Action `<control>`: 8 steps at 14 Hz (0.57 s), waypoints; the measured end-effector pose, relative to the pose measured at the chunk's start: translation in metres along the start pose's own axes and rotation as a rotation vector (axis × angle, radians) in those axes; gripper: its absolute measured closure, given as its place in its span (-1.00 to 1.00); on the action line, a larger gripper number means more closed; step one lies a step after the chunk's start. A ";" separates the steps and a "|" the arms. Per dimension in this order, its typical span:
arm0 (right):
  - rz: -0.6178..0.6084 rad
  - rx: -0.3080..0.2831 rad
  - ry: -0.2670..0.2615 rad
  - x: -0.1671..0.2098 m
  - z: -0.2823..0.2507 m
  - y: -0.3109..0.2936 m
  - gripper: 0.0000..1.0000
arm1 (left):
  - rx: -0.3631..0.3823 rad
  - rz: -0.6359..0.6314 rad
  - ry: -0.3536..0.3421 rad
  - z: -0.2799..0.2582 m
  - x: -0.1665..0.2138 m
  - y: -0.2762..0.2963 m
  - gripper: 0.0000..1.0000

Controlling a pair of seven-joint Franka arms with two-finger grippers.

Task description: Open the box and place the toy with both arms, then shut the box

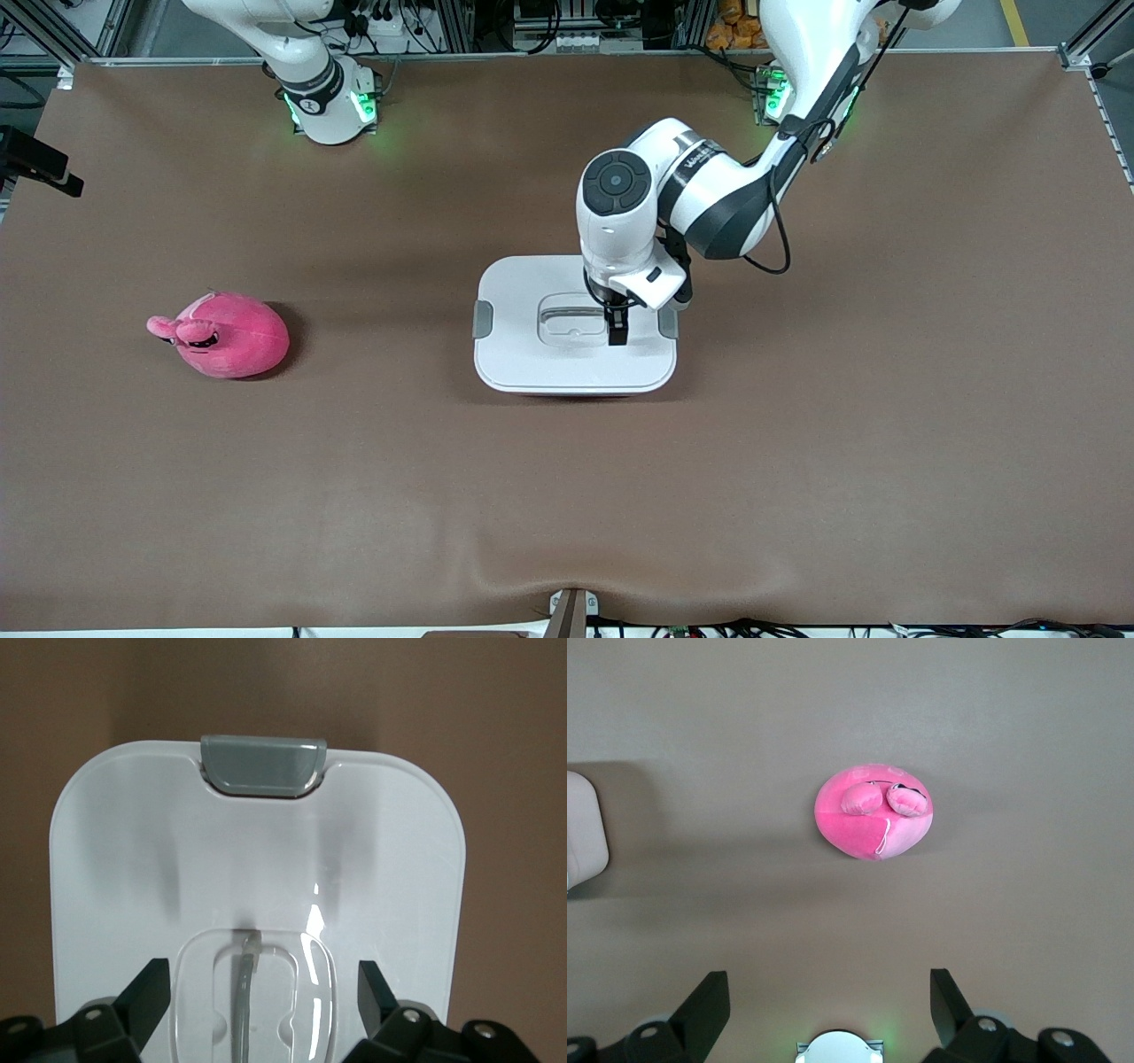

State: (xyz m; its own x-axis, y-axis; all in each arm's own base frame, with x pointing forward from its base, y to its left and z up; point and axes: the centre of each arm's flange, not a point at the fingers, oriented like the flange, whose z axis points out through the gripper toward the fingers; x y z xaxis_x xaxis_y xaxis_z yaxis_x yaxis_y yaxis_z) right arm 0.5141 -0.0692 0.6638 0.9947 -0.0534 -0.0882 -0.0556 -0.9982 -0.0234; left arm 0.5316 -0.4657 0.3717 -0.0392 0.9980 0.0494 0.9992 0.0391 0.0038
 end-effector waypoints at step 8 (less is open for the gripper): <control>0.000 0.000 -0.001 0.000 0.000 0.000 -1.00 | -0.003 0.028 -0.016 0.014 -0.024 -0.009 -0.59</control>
State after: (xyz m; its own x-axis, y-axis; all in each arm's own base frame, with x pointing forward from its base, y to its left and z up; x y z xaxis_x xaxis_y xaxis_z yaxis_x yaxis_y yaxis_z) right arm 0.5142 -0.0692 0.6635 0.9946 -0.0535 -0.0888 -0.0557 -0.9982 -0.0234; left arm 0.5234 -0.4896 0.3567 -0.0112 0.9994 0.0331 0.9999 0.0110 0.0058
